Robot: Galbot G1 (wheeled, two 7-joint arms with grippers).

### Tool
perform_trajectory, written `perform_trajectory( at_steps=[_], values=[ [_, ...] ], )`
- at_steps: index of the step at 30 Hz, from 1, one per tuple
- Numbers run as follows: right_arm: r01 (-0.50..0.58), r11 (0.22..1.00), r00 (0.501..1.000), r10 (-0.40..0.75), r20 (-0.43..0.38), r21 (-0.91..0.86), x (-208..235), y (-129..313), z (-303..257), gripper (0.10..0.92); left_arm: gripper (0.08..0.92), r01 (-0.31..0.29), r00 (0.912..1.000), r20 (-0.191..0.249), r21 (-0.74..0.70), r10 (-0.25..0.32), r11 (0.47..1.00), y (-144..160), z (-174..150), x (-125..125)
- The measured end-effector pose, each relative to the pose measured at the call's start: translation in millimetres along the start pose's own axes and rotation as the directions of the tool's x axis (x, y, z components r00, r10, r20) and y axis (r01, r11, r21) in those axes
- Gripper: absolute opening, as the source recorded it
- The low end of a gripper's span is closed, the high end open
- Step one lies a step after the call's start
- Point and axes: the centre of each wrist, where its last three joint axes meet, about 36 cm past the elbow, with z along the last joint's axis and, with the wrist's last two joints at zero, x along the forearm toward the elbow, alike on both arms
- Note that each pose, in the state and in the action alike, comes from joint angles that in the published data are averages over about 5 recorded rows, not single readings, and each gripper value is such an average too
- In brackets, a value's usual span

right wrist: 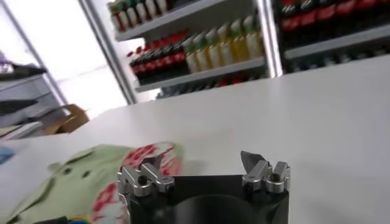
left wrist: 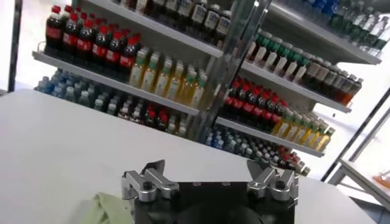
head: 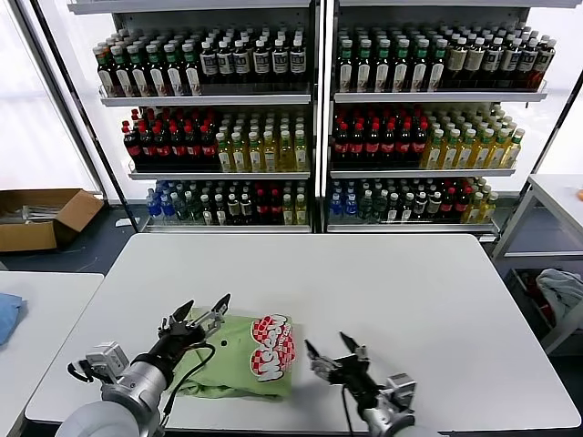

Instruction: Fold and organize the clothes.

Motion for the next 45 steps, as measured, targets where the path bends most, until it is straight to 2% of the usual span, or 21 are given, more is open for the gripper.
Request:
perform_trajectory(
  at_steps=[5, 14, 22, 28, 31, 39, 42, 45],
  values=[
    [0.059, 0.998, 0.996, -0.059, -0.072, -0.004, -24, 18, 13, 0.79, 0.823, 0.023, 0.9995, 0.022, -0.014, -0.023, 1.0, 3, -5, 6],
    [0.106, 0.994, 0.986, -0.105, -0.133, -0.005, -36, 32, 24, 0.541, 0.823, 0.057, 0.9975, 0.043, -0.022, -0.056, 0.998, 7, -10, 13],
    [0.131, 0.991, 0.983, -0.13, -0.13, 0.002, -31, 31, 19, 0.307, 0.823, 0.077, 0.9956, 0.056, -0.022, -0.076, 0.997, 8, -11, 16],
    [0.119, 0.993, 0.986, -0.115, -0.117, 0.027, -13, 10, 8, 0.147, 0.823, 0.084, 0.9947, 0.061, -0.021, -0.082, 0.996, 8, -12, 18],
    [0.095, 0.994, 0.99, -0.089, -0.112, 0.045, -1, -8, 3, 0.122, 0.823, 0.082, 0.9947, 0.063, -0.018, -0.081, 0.996, 8, -11, 18],
    [-0.038, 0.993, 0.993, 0.05, -0.108, 0.113, 37, -67, -9, 0.122, 0.823, 0.074, 0.9953, 0.064, -0.007, -0.073, 0.997, 4, -10, 17],
    [-0.088, 0.985, 0.99, 0.102, -0.095, 0.146, 50, -82, -14, 0.158, 0.823, 0.07, 0.9956, 0.062, -0.005, -0.07, 0.998, 3, -9, 16],
    [-0.135, 0.975, 0.986, 0.15, -0.075, 0.174, 62, -92, -19, 0.24, 0.823, 0.069, 0.9958, 0.061, -0.004, -0.069, 0.998, 3, -9, 15]
  ],
)
